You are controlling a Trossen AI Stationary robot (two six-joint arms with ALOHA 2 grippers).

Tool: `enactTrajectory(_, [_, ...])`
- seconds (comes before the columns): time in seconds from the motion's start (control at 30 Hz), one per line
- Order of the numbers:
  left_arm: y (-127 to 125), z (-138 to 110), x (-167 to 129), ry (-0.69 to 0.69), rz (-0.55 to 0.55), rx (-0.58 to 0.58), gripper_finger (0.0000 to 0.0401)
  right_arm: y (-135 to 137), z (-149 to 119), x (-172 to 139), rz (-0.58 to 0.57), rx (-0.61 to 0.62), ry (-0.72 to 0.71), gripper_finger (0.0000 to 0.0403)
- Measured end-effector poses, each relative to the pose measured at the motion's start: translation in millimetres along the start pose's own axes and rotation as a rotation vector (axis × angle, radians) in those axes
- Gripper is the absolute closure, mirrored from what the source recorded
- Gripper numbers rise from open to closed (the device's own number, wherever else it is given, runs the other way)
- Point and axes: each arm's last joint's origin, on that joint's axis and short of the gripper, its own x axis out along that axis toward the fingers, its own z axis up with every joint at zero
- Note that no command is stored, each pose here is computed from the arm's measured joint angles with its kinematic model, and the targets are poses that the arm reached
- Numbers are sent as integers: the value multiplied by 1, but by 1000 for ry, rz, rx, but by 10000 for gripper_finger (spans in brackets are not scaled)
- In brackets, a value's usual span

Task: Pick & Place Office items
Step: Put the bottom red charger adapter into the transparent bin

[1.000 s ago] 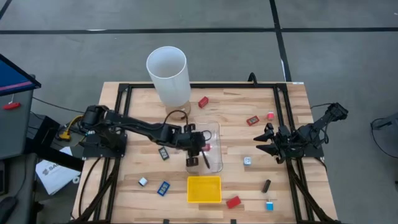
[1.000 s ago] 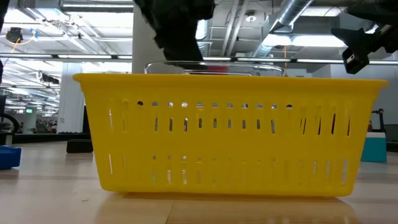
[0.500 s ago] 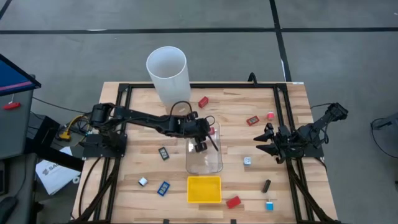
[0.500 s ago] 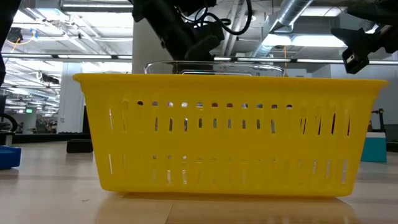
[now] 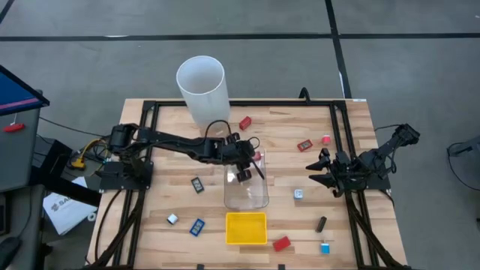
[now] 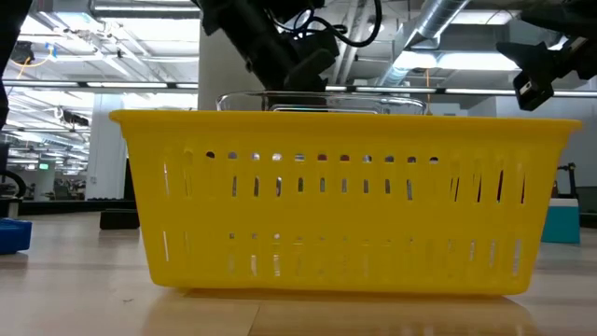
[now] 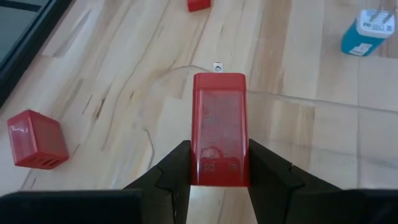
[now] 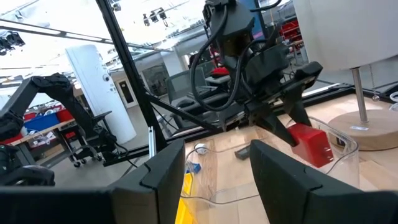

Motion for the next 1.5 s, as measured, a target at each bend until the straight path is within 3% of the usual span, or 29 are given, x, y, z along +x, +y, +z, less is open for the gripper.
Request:
enactTrajectory(0.3, [-5,-8,17,33,3,14,286,0,0,0,1,-7,-1,228])
enactTrajectory(0.53, [-11,-4,2,16,-16,18,286,0,0,0,0,-9,2,228])
enactTrajectory(0.9, [-52,-20,-16,96,-163,109,286,0,0,0,0,-6,3,228])
enactTrajectory(1.27, [-45,-21,1,86,-195,68,286,0,-1,0,0,-2,4,228])
enactTrajectory(1.5, [-52,-34,8,72,-298,55,286,0,-2,0,-3,-5,14,228])
